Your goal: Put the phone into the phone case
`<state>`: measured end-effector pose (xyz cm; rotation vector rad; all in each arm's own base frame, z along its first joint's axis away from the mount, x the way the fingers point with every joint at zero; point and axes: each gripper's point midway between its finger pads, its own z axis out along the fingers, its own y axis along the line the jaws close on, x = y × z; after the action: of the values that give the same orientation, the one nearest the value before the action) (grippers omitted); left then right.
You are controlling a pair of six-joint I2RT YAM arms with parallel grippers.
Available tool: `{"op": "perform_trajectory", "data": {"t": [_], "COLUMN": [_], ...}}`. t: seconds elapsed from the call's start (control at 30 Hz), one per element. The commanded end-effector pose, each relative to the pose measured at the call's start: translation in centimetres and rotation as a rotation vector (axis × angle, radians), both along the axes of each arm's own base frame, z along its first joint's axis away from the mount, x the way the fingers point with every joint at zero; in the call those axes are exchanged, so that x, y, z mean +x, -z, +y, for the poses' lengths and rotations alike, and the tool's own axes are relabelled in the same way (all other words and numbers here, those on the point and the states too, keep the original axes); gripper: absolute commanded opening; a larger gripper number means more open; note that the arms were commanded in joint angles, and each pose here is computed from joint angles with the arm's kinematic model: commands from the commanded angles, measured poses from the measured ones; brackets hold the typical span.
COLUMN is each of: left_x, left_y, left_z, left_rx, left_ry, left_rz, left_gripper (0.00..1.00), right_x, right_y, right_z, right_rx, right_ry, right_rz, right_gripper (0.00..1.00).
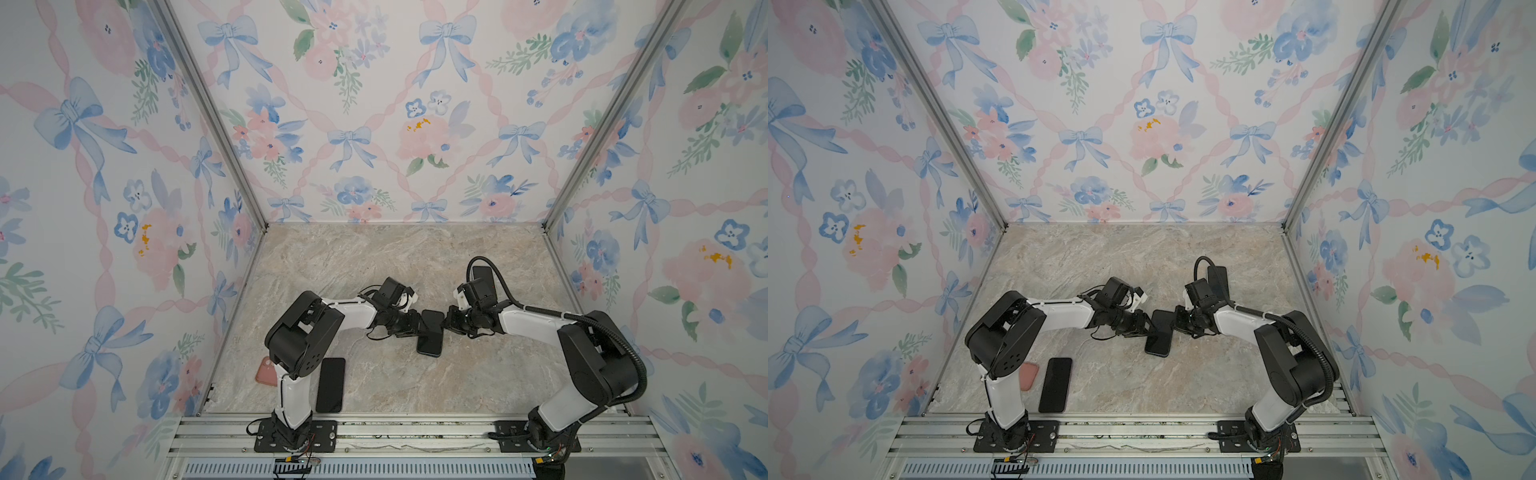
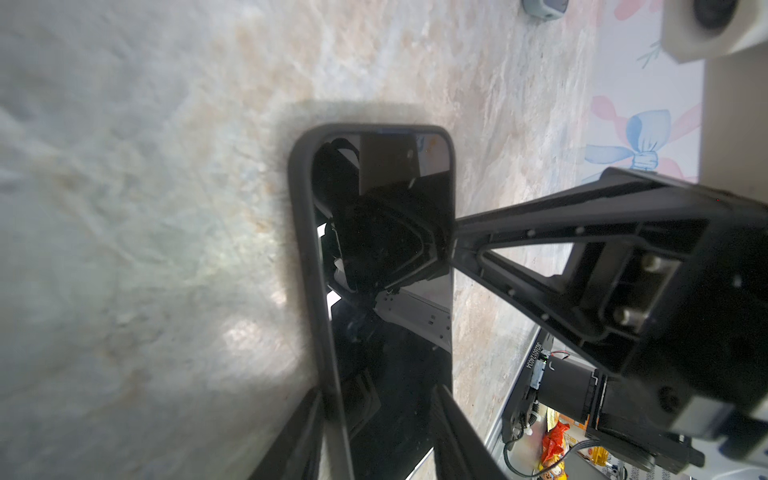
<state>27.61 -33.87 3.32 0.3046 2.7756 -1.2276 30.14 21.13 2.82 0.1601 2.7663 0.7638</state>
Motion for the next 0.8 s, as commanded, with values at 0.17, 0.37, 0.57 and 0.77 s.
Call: {"op": "perform_trajectory", "data": {"t": [0.17,0.37,0.57,0.77], "left_x": [-1.8,-3.7,-5.6,-6.5], "left_y": [1.1,1.1,1.5,2.0], "left_z": [0.7,2.5,3.2,2.8], "left_rx": [0.007,0.027,0.038,0.041], "left_ry": [0.01,-0.006,-0.004,0.015], "left_rz": [0.037,0.068,0.106,0.125], "left_gripper": [0.44,0.45,0.45,0.43], "right_x": [-0.2,0.0,-3.2,-6.6], "right_y": [0.1,-2.6,-3.4,-2.8], "right_z": [0.9,-0.1,-0.3,0.5], "right_rx": [-0.07,-0.125,-0.138,-0.056], "right_ry": [-0.083,-0.094,-0.102,-0.117], "right_rz": [0.011,-0.033,-0.019,0.018], "right_gripper": [0.14,0.24,0.31,0.36]}}
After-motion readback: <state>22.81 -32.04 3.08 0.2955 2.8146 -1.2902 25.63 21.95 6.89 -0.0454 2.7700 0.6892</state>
